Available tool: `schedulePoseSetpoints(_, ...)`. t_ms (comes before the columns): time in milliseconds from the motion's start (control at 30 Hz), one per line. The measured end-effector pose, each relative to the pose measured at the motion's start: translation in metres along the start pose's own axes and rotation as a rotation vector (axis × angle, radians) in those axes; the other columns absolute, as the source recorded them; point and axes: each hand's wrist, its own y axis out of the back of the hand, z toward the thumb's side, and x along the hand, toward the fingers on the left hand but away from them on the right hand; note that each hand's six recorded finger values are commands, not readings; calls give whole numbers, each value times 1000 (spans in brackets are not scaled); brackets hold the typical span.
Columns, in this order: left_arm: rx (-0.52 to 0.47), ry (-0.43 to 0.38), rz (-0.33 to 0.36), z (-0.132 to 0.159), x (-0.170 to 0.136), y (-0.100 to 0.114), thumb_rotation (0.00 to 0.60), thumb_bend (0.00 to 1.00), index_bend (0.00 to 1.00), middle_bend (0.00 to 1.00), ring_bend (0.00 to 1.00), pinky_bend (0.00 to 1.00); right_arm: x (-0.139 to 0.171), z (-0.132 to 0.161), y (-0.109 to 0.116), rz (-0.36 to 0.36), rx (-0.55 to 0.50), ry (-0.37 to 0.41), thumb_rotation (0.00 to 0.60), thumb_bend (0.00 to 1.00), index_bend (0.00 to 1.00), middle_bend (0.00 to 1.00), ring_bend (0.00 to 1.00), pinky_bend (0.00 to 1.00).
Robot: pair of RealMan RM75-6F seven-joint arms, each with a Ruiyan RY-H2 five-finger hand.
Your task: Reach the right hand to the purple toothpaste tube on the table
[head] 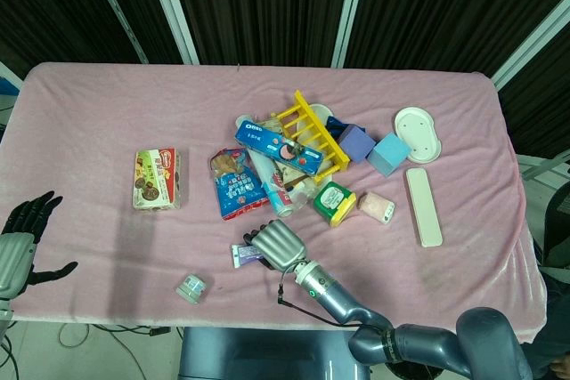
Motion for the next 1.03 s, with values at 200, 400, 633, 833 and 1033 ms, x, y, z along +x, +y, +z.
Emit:
schedulePoseSetpoints(200,3,-2,7,0,-1,1,600,0,0,0,0,0,15,2,29,-71,-27,16,600,613,759,641,612,644)
schedulePoseSetpoints(400,12,-14,19,2,-2,2,600,0,0,0,0,0,46,-12,59,-134,-40,-12,600,613,759,639,611,644)
schedulePoseSetpoints(633,22,-25,26,4,-4,0,600,0,0,0,0,0,116,-46,91,-200,-106,-139,600,612,759,635,611,644)
schedulePoseSetpoints(833,44,-34,27,6,-6,-2,600,0,0,0,0,0,183,-72,106,-233,-243,-291,600,610,759,634,612,644)
schedulePoseSetpoints(1033,57,-32,30,6,-7,-3,600,0,0,0,0,0,220,-86,119,-260,-292,-354,600,609,759,634,612,644)
